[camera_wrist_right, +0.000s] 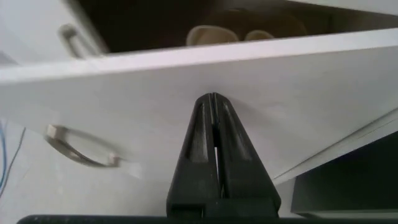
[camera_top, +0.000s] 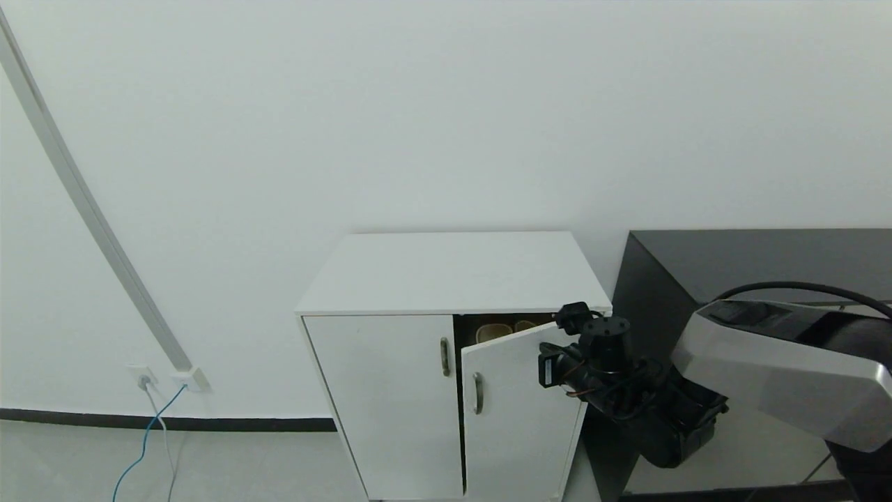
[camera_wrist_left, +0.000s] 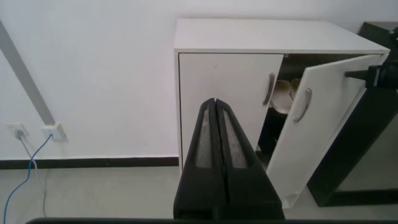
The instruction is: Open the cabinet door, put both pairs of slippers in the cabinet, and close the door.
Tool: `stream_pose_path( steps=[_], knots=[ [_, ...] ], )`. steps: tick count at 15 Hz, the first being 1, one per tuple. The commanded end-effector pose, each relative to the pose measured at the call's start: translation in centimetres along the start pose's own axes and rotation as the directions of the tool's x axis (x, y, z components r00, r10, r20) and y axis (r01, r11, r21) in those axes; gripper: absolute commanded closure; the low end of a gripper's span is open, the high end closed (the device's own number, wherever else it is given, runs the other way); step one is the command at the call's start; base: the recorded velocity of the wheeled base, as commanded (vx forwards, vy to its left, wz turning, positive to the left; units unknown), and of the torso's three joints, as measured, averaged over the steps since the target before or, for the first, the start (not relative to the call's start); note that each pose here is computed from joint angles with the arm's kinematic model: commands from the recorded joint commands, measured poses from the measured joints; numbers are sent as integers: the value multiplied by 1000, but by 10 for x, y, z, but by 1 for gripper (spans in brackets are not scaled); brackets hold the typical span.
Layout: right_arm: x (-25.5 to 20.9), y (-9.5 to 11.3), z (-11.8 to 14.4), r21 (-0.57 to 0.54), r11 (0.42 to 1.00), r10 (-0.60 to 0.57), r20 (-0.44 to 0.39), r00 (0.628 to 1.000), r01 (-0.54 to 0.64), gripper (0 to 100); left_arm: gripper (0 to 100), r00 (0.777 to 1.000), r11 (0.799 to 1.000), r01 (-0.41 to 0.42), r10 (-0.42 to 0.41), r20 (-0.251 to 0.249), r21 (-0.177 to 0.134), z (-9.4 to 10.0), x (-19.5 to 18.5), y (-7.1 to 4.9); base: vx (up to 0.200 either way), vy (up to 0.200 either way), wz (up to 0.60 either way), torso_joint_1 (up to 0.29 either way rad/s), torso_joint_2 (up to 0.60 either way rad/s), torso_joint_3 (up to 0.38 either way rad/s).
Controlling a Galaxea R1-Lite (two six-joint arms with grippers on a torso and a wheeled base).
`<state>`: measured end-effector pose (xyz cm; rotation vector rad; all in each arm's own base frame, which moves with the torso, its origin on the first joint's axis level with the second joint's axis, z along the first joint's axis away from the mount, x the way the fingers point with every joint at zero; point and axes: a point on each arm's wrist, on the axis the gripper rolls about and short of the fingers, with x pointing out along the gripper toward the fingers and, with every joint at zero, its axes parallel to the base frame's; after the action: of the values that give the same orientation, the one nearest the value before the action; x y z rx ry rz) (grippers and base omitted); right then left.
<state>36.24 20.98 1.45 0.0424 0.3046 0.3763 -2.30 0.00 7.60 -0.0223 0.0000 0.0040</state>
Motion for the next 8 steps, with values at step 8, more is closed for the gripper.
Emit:
stream_pose_path(
  steps=[8],
  knots=[
    [27, -15, 9, 16, 999, -39, 24, 999, 39, 100, 100, 1000, 1000, -1, 1, 0, -1, 0, 0, 0, 0, 0, 0, 0, 0, 0]
  ],
)
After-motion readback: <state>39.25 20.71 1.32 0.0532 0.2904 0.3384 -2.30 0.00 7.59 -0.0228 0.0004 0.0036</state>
